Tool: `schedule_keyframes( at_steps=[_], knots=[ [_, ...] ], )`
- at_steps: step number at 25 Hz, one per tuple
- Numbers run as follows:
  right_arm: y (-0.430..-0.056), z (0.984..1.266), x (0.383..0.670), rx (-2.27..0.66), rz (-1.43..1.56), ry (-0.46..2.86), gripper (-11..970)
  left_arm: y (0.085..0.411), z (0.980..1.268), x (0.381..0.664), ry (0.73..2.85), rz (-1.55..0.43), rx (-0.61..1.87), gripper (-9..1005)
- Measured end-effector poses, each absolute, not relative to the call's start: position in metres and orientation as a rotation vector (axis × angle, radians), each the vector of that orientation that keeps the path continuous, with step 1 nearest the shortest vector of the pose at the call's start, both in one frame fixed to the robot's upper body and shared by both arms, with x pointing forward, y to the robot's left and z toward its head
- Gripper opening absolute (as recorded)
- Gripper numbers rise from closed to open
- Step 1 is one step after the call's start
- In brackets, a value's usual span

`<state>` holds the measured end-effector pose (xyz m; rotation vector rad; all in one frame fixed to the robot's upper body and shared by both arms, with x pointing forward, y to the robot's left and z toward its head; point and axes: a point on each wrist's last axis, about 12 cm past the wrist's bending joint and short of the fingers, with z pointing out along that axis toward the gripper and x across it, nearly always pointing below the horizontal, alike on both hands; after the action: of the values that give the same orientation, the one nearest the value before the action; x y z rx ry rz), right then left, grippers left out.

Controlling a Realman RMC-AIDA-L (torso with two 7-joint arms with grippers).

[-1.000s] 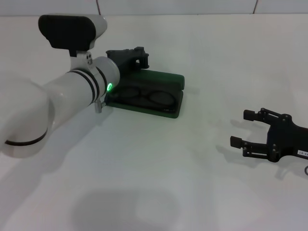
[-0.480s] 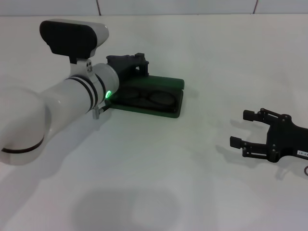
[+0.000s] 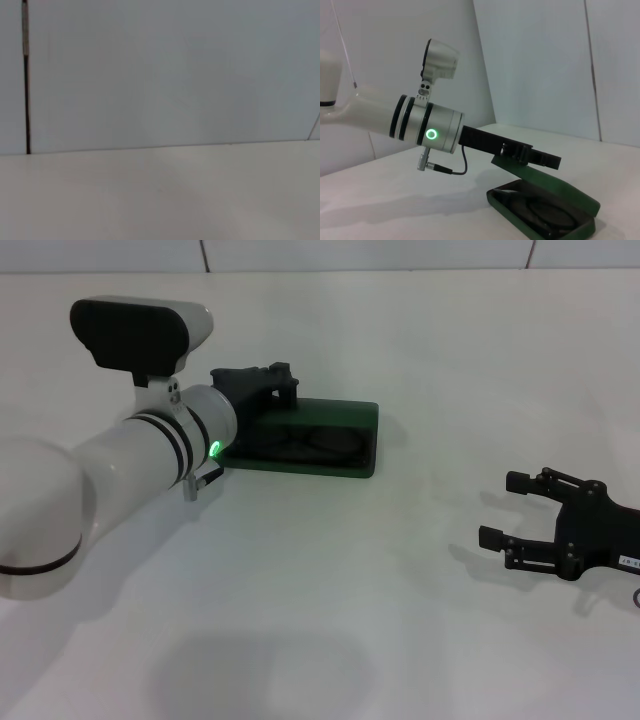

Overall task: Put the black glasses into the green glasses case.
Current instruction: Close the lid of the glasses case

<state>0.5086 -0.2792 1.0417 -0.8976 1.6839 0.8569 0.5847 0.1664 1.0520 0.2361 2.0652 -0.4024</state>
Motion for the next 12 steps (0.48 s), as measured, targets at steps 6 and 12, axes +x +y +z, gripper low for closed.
schedule_keyframes(
  at_steps=[6,12],
  knots=[
    [-0.2788,1.0416,0.5084,-0.896,0.86,1.684,864,0.169,1.0489,0.5827,2.075,-0.397,0.231,2],
    [-0.278,1.0419,0.5093,-0.898,0.86,1.683,863,0.1698,1.0463,0.5805,2.081,-0.391,0.234,2]
  ],
)
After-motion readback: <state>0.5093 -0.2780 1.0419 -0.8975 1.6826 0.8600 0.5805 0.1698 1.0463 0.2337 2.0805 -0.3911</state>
